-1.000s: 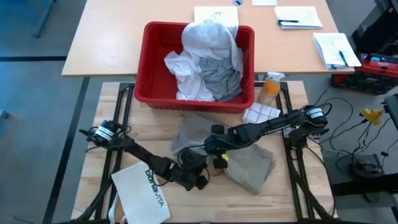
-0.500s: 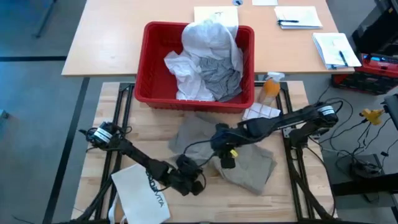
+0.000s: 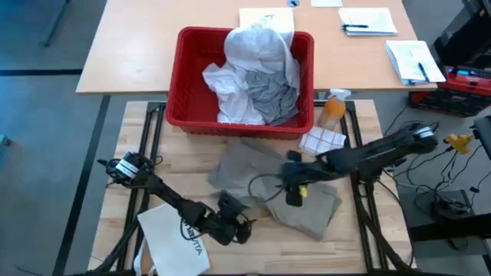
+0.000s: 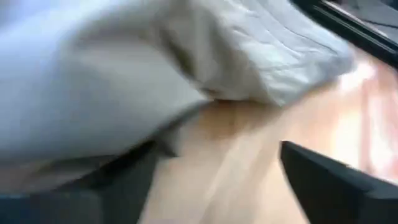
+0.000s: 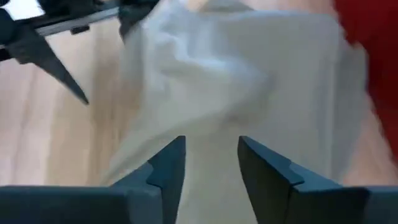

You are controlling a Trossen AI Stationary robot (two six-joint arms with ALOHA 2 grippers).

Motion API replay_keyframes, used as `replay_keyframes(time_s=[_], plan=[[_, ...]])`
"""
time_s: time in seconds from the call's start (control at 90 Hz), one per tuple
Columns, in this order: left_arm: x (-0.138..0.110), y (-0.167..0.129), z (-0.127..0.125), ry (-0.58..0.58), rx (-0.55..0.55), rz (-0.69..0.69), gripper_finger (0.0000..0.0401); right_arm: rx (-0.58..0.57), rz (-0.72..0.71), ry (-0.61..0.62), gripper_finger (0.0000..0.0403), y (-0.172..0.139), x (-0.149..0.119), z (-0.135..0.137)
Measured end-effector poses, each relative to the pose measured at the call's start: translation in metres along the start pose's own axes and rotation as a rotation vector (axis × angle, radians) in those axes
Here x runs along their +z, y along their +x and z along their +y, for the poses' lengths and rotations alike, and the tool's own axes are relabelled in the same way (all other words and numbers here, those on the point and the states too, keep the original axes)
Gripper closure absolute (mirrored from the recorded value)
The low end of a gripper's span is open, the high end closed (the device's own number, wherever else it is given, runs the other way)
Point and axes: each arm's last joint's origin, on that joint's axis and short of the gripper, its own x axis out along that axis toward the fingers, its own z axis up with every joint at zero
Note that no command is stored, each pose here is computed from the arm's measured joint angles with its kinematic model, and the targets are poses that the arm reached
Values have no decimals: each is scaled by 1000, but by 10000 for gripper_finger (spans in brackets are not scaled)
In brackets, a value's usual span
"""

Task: Fold laundry
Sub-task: Fold the brown shorts

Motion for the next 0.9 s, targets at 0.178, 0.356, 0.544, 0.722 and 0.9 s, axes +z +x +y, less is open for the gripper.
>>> replay_keyframes(time_s=[0.178,0.356,0.544,0.722,0.9], plan=[[-11,17,13,-11,90,-2,19,4,11,103,318,-13,-42,-12],[-6,26,0,-12,-23,-93,88,26,35,174,341,-13,-69,-13],[-7,37,6,-60,-4,-99,173,27,90,182,356,-5,-87,-10],[-3,36,5,-124,4,-126,314,5,111,215,364,3,-99,-12],[6,31,-1,-115,-33,-123,392,-18,166,299,374,9,-115,-17]])
